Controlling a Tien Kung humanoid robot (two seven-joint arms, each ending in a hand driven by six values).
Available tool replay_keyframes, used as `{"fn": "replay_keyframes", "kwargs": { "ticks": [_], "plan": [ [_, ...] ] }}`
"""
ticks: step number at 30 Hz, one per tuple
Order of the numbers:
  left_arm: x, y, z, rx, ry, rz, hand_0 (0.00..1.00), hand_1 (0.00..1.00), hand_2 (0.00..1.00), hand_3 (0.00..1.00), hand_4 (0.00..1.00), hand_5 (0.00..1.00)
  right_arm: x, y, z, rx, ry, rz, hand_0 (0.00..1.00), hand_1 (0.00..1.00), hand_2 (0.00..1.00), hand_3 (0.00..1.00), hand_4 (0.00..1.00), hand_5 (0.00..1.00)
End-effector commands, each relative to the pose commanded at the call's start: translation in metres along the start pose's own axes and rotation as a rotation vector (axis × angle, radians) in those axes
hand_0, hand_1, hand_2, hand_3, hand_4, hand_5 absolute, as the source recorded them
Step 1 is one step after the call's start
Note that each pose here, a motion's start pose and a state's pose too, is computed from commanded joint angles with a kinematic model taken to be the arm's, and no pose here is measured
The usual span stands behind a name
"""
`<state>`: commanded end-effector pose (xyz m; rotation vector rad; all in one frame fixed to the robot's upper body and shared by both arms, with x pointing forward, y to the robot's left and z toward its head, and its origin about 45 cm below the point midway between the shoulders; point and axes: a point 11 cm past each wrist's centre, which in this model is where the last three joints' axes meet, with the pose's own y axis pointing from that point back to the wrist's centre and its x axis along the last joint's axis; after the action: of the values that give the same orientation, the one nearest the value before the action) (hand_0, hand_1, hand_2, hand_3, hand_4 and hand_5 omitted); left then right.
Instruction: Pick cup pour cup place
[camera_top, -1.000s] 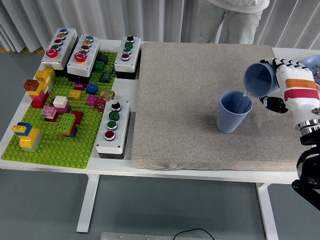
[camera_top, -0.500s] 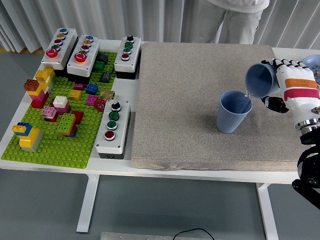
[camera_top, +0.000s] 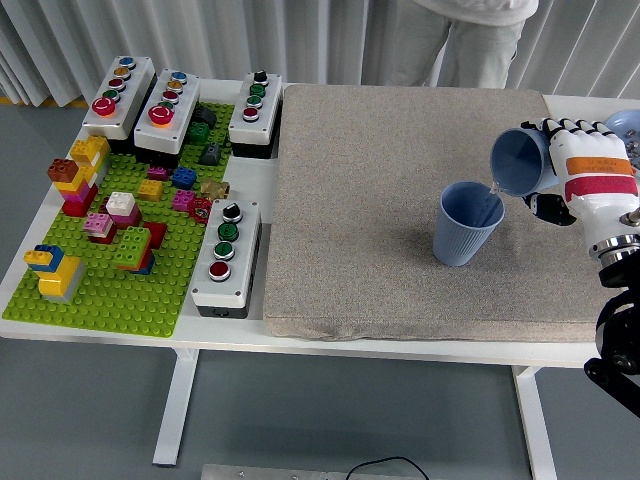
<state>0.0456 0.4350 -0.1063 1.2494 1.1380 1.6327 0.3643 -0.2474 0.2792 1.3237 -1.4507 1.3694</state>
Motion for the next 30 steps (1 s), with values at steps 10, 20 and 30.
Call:
{"fn": "replay_keyframes", "kwargs": {
  "ticks": [10,20,30],
  "plan": [
    [0.0007,-0.0001,-0.0011,0.002,0.000,0.001,0.710,0.728,0.795,0.646,0.511,0.939,0.0019,-0.0009,0.0011,-0.024,0.037,0.007,0.760,0.680,0.582,0.628,0.693,0.070],
    [0.0006,0.0000,-0.0005,0.001,0.001,0.001,0.711,0.729,0.795,0.646,0.511,0.938,0.0026,-0.0011,-0.0011,-0.026,0.036,0.001,0.763,0.682,0.585,0.628,0.692,0.048],
    [0.0006,0.0000,0.0001,0.001,0.002,0.001,0.710,0.728,0.796,0.646,0.512,0.934,0.0051,-0.0003,-0.0053,-0.020,0.020,0.004,0.766,0.684,0.593,0.632,0.694,0.015]
  ]
}}
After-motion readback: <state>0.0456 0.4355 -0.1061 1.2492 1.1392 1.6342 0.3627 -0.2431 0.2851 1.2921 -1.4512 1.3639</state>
